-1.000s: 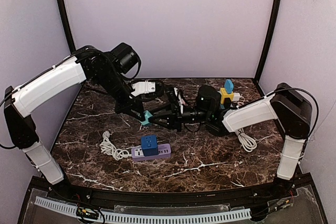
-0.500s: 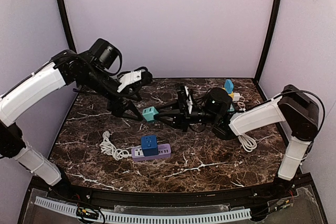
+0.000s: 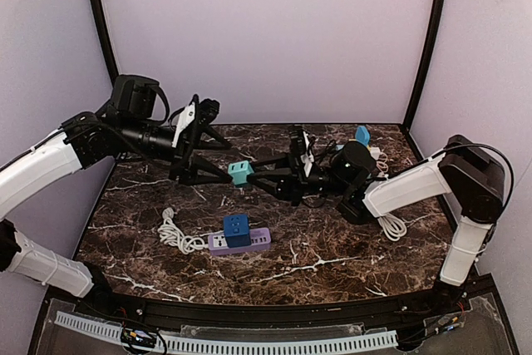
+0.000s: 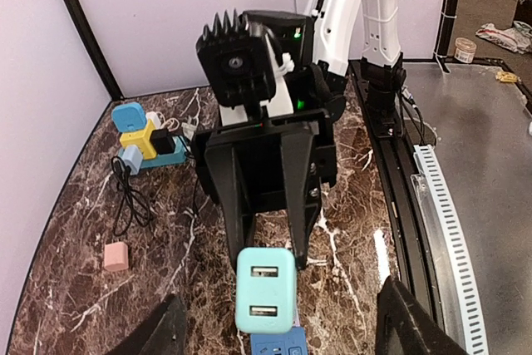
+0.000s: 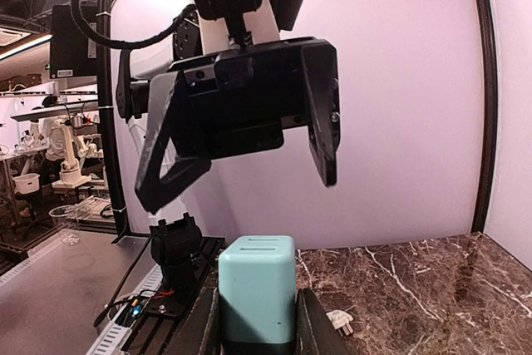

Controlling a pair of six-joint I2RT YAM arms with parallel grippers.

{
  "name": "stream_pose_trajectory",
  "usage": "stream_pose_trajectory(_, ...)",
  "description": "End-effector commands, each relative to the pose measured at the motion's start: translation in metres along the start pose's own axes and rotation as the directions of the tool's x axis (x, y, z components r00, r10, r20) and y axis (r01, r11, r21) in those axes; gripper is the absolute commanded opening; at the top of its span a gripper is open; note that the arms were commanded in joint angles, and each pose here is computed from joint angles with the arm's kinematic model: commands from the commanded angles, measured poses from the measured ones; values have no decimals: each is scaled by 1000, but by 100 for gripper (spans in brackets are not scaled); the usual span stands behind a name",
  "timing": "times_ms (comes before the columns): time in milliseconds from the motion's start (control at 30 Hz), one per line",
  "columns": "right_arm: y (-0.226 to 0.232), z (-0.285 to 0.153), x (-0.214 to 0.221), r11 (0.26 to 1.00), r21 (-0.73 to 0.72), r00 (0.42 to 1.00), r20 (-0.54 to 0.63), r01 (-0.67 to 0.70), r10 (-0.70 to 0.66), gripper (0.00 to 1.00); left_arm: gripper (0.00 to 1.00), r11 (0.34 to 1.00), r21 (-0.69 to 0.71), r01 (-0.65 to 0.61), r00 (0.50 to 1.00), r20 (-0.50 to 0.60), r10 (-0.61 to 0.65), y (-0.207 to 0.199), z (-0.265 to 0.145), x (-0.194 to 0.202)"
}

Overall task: Insert the plug
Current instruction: Pick up the plug from the center of the board, then insert the plug into the socket.

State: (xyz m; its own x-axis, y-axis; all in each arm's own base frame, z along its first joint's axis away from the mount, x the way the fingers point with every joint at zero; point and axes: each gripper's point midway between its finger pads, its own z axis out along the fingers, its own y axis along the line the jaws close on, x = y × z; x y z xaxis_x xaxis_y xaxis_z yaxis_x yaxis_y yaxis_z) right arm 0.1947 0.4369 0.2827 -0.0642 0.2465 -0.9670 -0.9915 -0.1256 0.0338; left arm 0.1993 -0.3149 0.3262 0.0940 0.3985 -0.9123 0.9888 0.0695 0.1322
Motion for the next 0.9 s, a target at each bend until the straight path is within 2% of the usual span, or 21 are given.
stream_pose_trajectory(0,17,3,-38,990,-48,981,153,129,-121,0,65,1000,-5,21,1000,-10,-21,2,9,10)
stream_pose_trajectory(100,17,5,-38,990,-52,981,150,129,-120,0,64,1000,-19,18,1000,-12,-19,5,13,12)
stream_pose_trajectory(333,18,7,-39,990,-59,981,150,129,-119,0,43,1000,-9,21,999,-39,-22,2,20,25)
stream_pose_trajectory(467,19,6,-41,989,-61,981,153,131,-121,0,37,1000,-7,13,998,-55,-13,0,22,31)
stream_pose_trajectory(533,19,6,-42,989,-61,981,154,133,-122,0,30,1000,-10,9,998,-61,-9,1,23,33)
stream_pose_trajectory(600,18,7,-41,990,-59,981,152,131,-121,0,17,1000,-14,1,998,-56,-2,2,22,31)
stream_pose_trajectory(633,18,7,-41,990,-59,981,151,129,-119,0,6,1000,-16,-3,999,-50,2,3,22,28)
stream_pose_trajectory(700,17,7,-38,990,-59,982,147,125,-115,0,1,1000,-24,-6,999,-41,5,4,21,25)
stream_pose_trajectory(767,17,7,-37,991,-59,984,139,124,-115,0,1,999,-37,-2,999,-41,0,6,20,24)
stream_pose_trajectory(800,15,6,-36,992,-50,985,133,119,-112,4,1,998,-58,3,999,-52,-6,10,20,26)
stream_pose_trajectory(867,10,3,-33,994,-18,989,107,105,-103,39,1,993,-117,27,994,-99,-39,19,20,36)
